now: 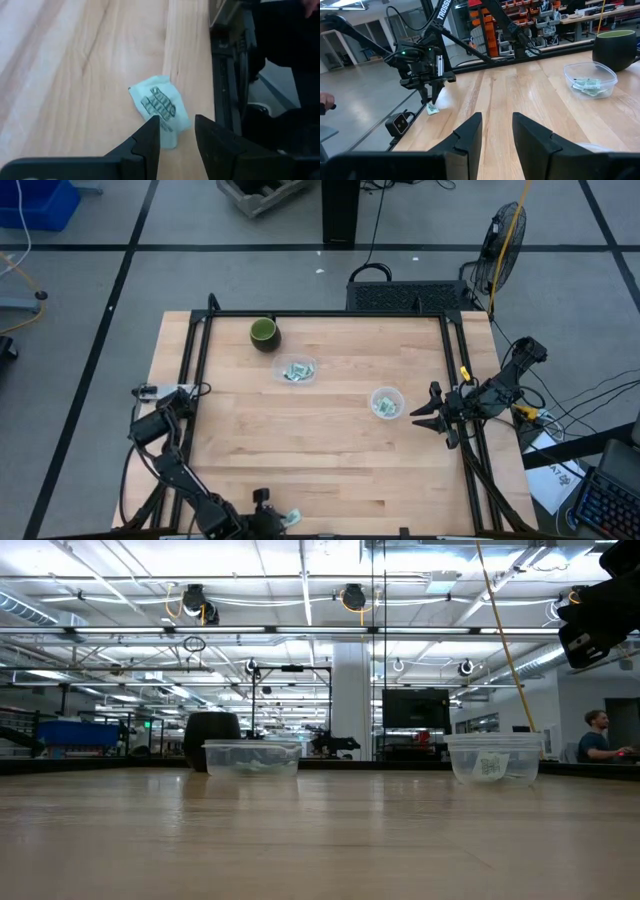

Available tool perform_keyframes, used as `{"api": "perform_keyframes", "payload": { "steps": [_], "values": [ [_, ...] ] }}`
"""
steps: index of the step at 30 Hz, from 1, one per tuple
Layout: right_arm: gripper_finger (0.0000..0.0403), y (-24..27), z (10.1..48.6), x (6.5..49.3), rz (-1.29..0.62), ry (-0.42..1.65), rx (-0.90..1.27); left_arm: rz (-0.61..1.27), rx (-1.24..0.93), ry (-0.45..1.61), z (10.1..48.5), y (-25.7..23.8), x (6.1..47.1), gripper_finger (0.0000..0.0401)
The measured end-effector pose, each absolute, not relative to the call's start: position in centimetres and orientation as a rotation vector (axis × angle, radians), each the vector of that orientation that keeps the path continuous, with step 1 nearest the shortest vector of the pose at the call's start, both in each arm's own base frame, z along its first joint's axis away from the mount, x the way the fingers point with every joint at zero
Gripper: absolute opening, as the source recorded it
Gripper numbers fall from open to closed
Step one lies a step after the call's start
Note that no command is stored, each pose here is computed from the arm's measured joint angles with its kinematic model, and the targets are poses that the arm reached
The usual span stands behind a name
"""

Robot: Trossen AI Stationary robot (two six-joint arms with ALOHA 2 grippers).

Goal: Pick and place items into bin
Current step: Put the light green stevia packet into the left transparent bin

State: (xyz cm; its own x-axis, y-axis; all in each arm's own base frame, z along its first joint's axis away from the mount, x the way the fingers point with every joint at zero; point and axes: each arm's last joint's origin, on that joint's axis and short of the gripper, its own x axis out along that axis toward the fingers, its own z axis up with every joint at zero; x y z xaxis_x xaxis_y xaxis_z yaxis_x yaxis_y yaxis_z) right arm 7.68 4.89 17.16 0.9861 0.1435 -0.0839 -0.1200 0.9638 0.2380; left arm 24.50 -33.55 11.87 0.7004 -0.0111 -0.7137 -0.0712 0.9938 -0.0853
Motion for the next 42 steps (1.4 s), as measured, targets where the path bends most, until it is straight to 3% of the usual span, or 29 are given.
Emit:
{"api": "perform_keyframes", "payload": {
  "steps": [15,25,34,42],
  "values": [
    [0.01,4.9,17.2,7.7,0.134,0.101,0.234,0.082,-0.111,0.822,10.8,-32.6,25.7,0.0125],
    [0.01,4.9,17.2,7.7,0.133,0.101,0.234,0.125,-0.043,0.813,10.9,-30.4,28.1,0.0008],
    [0.01,4.9,17.2,7.7,0.134,0.101,0.234,0.224,0.114,0.839,11.3,-26.4,31.0,0.0007],
    [0.01,4.9,17.2,7.7,0.134,0.101,0.234,0.391,0.359,0.837,16.3,-21.0,31.8,0.0008]
  ]
}}
